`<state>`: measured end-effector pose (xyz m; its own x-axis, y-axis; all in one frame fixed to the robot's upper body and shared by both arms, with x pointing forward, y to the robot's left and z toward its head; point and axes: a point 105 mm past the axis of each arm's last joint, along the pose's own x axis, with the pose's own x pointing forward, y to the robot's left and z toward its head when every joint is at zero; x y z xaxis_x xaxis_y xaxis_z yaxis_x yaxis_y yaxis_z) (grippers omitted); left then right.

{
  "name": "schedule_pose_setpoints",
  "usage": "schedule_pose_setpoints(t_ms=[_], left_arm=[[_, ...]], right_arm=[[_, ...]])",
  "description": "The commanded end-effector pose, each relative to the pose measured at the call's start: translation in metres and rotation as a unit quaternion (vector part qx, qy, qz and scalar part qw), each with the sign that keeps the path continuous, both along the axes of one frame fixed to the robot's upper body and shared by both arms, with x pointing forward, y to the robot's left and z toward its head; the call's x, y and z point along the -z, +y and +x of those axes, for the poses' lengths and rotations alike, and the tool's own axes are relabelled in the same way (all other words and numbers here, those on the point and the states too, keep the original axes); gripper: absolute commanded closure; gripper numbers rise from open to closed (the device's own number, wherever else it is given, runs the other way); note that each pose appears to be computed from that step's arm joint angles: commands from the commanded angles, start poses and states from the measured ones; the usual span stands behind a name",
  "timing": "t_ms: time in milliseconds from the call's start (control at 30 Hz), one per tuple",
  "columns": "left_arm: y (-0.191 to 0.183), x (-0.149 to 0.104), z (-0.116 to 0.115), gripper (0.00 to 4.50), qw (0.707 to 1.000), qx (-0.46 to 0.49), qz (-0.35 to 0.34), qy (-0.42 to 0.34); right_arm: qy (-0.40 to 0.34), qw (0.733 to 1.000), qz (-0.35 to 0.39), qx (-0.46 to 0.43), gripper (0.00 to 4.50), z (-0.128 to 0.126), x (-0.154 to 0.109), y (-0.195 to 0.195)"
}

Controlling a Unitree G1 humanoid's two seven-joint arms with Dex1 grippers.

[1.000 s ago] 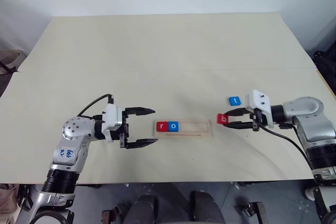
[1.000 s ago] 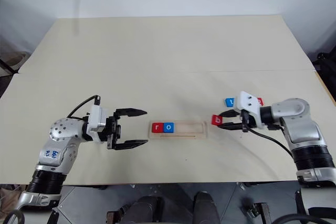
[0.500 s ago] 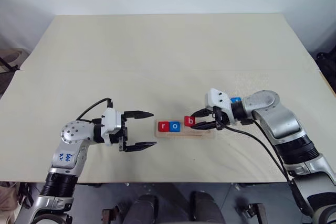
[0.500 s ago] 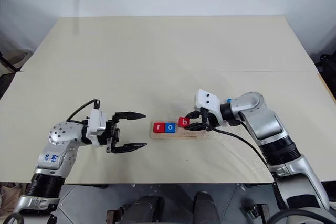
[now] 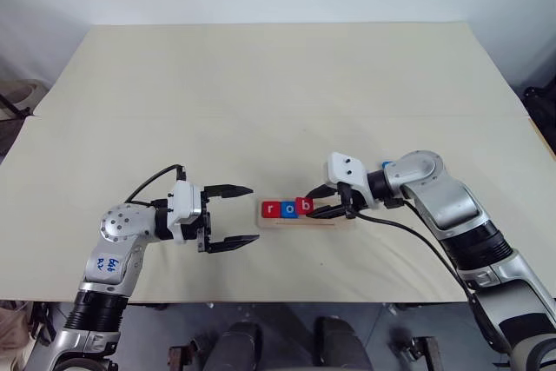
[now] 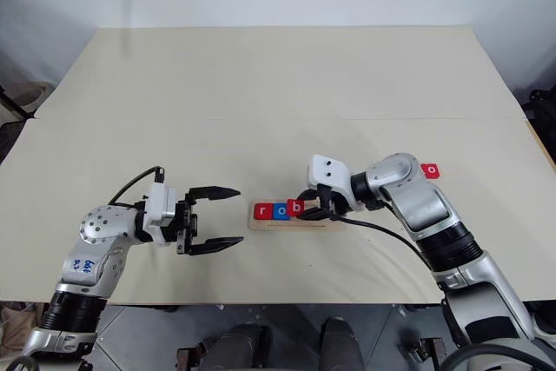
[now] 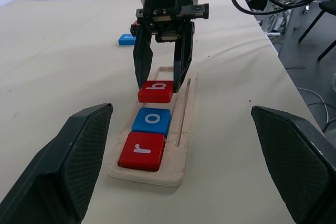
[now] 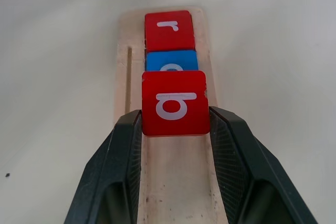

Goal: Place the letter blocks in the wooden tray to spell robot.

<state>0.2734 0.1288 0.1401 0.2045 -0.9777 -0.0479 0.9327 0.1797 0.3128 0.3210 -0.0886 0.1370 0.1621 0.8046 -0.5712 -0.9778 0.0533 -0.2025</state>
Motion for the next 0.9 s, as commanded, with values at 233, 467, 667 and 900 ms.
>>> schedule_pose_setpoints(t_ms=[233, 467, 667, 900], left_arm=[[0.0, -0.009, -0.002, 0.0, 1.0, 0.0, 0.002, -0.02], [0.0, -0.01, -0.001, 0.0, 1.0, 0.0, 0.001, -0.023], [0.0, -0.011, 0.0, 0.0, 1.0, -0.002, 0.001, -0.024], [0.0, -0.01, 0.001, 0.0, 1.0, -0.001, -0.001, -0.021]], right_arm=[[-0.02, 1.0, -0.011, -0.006, 3.04, 0.001, -0.008, -0.004], [-0.019, 1.0, -0.015, -0.002, 3.04, 0.002, -0.007, -0.004], [-0.024, 1.0, 0.004, 0.003, 0.92, 0.004, -0.016, 0.0], [-0.021, 0.999, 0.028, -0.005, 0.03, -0.009, -0.041, -0.021]])
